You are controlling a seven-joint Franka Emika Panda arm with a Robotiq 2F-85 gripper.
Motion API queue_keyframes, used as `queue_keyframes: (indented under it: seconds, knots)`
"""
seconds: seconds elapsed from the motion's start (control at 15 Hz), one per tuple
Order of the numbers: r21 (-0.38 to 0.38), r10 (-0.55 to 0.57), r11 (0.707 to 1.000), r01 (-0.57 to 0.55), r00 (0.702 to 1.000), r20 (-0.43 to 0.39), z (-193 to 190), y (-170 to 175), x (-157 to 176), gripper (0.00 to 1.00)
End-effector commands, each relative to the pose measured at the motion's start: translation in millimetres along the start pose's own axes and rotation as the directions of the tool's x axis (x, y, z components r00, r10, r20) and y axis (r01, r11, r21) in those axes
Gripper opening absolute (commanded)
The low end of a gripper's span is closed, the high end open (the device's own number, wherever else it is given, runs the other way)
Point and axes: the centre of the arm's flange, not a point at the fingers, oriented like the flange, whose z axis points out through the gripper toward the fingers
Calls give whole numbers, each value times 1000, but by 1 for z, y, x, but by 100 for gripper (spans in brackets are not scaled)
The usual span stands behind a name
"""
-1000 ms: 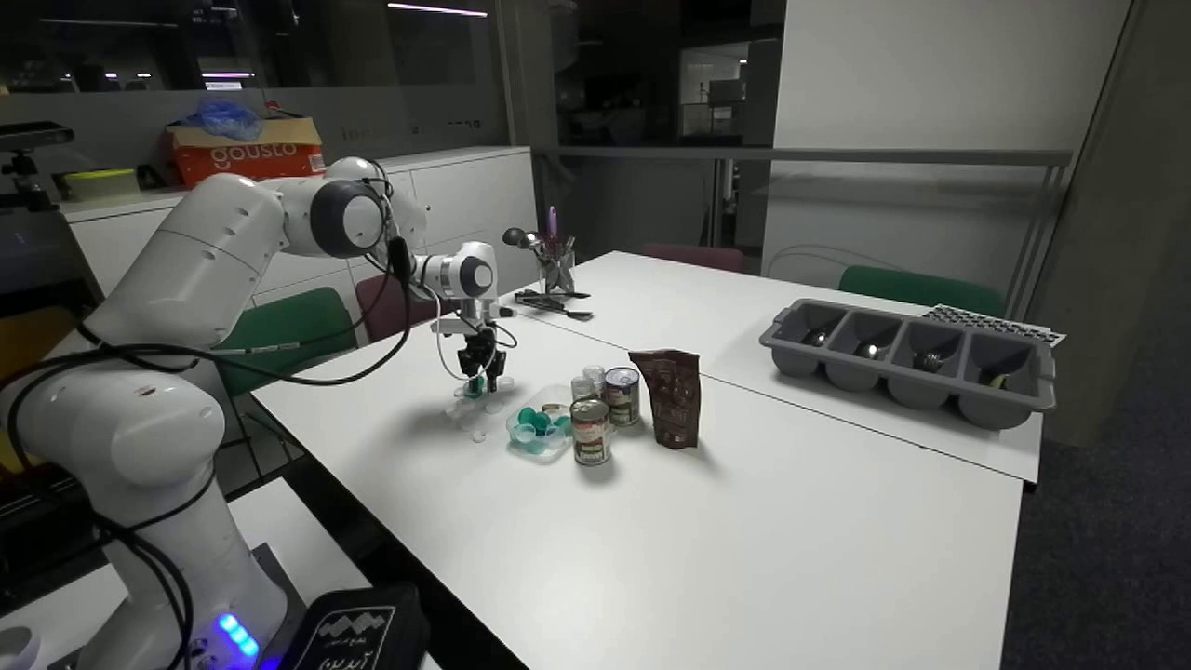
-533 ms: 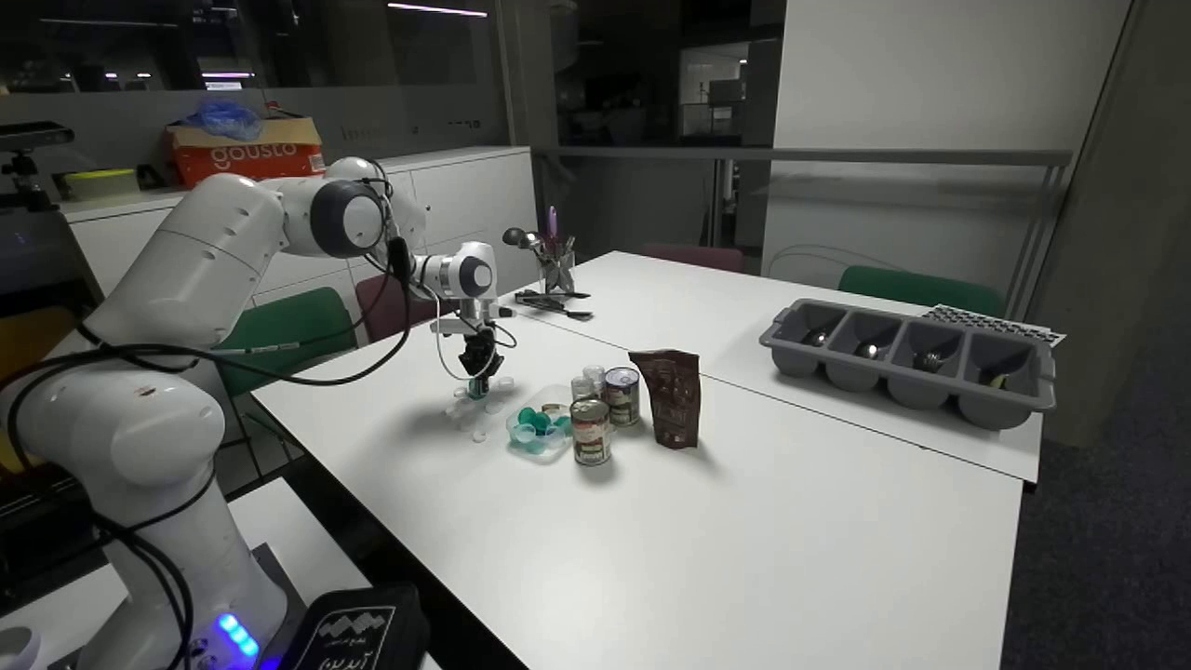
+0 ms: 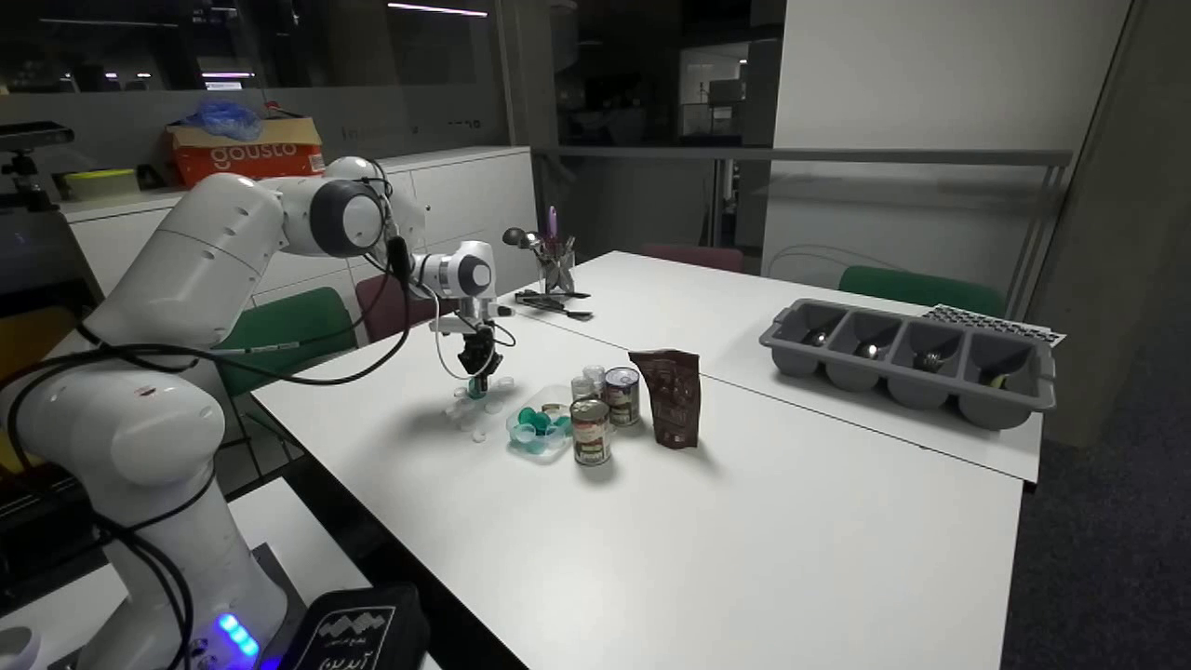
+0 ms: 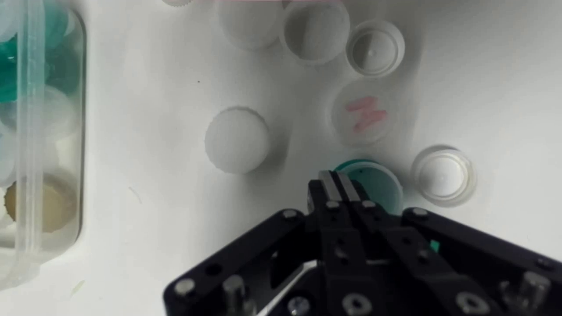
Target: Put the plastic cap into the lunch box
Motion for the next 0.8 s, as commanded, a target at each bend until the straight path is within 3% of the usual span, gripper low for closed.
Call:
queue_keyframes:
  seconds: [0.0,0.53,0.73]
  knots:
    - [-20,-38,999,38,999,-27,-7,-4,-9,35]
    - [-83,-105,991,101,993,-44,-15,-23,-14,94]
    - [-92,-111,990,106,993,-46,-16,-26,-16,100]
